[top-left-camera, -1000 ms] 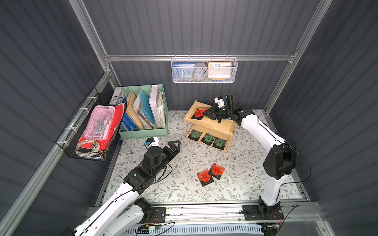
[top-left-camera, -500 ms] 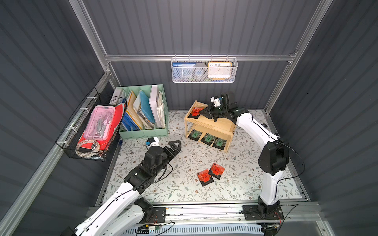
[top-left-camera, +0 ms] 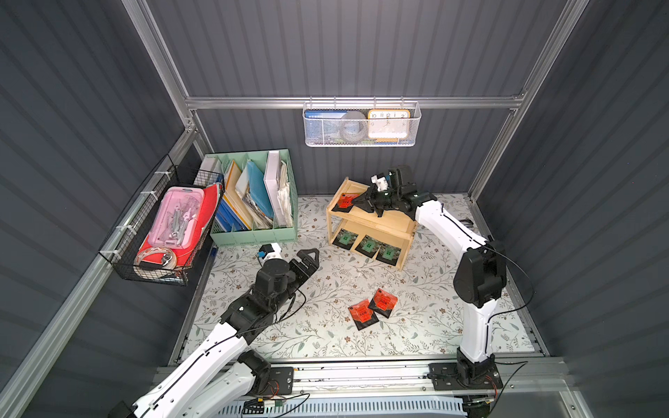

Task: Place the tea bags on the shelf by color
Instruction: Place the tea bag on the shelf.

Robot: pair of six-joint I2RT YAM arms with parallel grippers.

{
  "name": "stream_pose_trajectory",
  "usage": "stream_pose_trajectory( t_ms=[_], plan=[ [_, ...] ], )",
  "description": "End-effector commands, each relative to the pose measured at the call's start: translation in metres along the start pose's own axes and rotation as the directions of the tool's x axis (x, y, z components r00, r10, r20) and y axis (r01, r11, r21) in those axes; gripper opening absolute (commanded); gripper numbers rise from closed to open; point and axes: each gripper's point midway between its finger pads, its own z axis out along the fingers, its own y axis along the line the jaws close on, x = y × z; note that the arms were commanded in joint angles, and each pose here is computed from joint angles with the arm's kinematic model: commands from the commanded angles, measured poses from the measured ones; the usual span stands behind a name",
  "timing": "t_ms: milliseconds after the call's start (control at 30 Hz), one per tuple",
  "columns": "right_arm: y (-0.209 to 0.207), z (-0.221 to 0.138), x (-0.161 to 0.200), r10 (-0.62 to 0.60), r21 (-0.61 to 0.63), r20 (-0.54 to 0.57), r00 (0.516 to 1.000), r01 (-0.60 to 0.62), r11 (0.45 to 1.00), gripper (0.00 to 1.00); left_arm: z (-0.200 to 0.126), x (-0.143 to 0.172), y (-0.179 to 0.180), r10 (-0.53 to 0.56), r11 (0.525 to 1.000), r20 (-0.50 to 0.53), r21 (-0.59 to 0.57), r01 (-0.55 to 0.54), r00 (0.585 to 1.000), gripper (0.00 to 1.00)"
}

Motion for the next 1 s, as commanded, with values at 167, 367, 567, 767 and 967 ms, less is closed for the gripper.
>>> stream_pose_trajectory(
  t_ms=[167, 367, 567, 767, 967],
  plan=[
    [0.0075, 0.0044, 0.0007, -0.006, -0.013, -0.016, 1.000, 0.005, 1.000, 0.00, 0.0021, -0.0021, 0.0052, -0.009, 1.000, 0.017, -0.011, 0.009, 1.000, 1.00],
    [0.0056, 0.0082, 0.0007, 0.004, -0.008, -0.025, 1.000, -0.004, 1.000, 0.00, 0.0020, -0.0021, 0.0058, -0.011, 1.000, 0.018, -0.010, 0.011, 1.000, 1.00],
    [0.0036, 0.0107, 0.0030, 0.007, 0.002, -0.033, 0.999, -0.007, 1.000, 0.00, 0.0007, -0.0022, 0.0074, -0.014, 1.000, 0.021, -0.011, 0.014, 1.000, 1.00],
    [0.0019, 0.0105, 0.0024, 0.010, 0.011, -0.028, 1.000, -0.010, 1.000, 0.00, 0.0002, -0.0022, 0.0088, -0.016, 1.000, 0.024, -0.013, 0.016, 1.000, 1.00],
    [0.0028, 0.0100, 0.0006, 0.015, 0.013, -0.021, 1.000, -0.014, 1.000, 0.14, 0.0008, -0.0025, 0.0078, -0.013, 1.000, 0.024, -0.014, 0.013, 1.000, 1.00]
  ],
)
